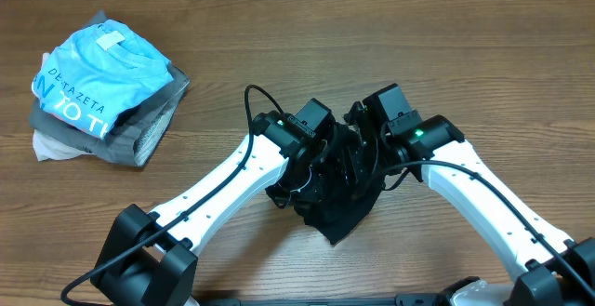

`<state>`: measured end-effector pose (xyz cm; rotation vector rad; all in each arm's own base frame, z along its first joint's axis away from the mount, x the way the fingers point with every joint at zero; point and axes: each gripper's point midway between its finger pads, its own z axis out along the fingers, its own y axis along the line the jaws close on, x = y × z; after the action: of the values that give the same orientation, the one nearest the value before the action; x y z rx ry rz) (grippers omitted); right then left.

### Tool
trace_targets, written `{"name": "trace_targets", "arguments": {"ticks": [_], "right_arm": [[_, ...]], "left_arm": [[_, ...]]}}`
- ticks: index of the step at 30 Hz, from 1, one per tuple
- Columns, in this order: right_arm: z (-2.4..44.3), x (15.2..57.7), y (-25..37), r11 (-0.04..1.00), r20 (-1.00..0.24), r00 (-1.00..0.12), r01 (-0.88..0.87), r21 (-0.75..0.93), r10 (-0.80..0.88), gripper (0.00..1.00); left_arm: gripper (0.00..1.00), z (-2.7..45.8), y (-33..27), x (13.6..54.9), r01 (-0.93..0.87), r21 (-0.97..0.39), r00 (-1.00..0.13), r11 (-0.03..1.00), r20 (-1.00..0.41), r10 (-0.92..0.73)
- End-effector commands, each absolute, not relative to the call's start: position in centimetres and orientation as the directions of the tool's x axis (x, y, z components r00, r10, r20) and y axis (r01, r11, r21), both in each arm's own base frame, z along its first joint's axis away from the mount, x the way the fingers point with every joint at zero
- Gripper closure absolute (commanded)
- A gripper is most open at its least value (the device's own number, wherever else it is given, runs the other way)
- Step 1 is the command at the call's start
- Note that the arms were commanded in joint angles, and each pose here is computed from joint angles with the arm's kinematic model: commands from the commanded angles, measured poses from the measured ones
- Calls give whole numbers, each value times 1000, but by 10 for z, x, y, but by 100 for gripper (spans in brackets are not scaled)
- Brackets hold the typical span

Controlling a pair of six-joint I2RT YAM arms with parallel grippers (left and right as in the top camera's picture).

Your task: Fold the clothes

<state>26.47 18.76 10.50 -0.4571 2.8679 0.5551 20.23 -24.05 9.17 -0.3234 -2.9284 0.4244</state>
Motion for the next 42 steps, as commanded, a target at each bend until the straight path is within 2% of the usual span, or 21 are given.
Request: {"name": "trace_targets", "arguments": {"ticks": [1, 4, 5, 7, 10, 11, 18, 24, 29, 33, 36, 39, 40, 41, 42], "right_arm": [[102, 263, 190, 875, -263, -907, -397, 278, -328, 37], [97, 265, 190, 883, -277, -899, -406, 237, -339, 50], [94, 267, 188, 892, -279, -901, -396, 216, -332, 59], [89, 274, 173, 938, -280, -922, -316, 143, -268, 76], [89, 286, 152, 979, -298, -940, -192, 72, -163, 94], [90, 288, 148, 981, -298, -943, -179, 76, -149, 96], [109, 288, 110, 995, -277, -960, -70, 68, -48, 96], [107, 280, 88, 999, -228, -973, 14, 51, 25, 96], [107, 283, 79, 998, -231, -971, 49, 42, 57, 96], [107, 283, 59, 988, -238, -960, 155, -10, 148, 96], [106, 283, 54, 983, -234, -956, 182, -9, 175, 96], [106, 283, 53, 983, -231, -957, 185, -10, 178, 95], [106, 282, 53, 983, -228, -957, 185, -12, 177, 89], [106, 282, 53, 983, -227, -958, 185, -13, 177, 78], [106, 281, 53, 983, -224, -958, 185, -14, 177, 75]], "left_arm": [[96, 97, -243, 201, 174, -319, -966, 932, 127, 224], [96, 97, -244, 202, 175, -322, -967, 930, 122, 224], [96, 97, -245, 202, 175, -323, -967, 930, 120, 224], [95, 97, -244, 202, 176, -322, -967, 930, 121, 224], [96, 97, -243, 200, 174, -319, -966, 932, 127, 224], [96, 97, -243, 200, 173, -318, -966, 932, 130, 224], [96, 96, -237, 196, 170, -295, -964, 940, 148, 221], [95, 96, -233, 192, 169, -281, -960, 945, 169, 222], [95, 97, -227, 177, 182, -255, -946, 950, 218, 240], [93, 97, -235, 169, 222, -257, -936, 941, 213, 279], [78, 96, -245, 165, 252, -271, -932, 929, 192, 308], [55, 96, -256, 161, 284, -288, -924, 915, 171, 341], [45, 96, -258, 159, 294, -290, -921, 911, 167, 351], [38, 96, -259, 158, 300, -289, -919, 909, 166, 357], [37, 96, -260, 156, 306, -289, -917, 907, 166, 362]]}}
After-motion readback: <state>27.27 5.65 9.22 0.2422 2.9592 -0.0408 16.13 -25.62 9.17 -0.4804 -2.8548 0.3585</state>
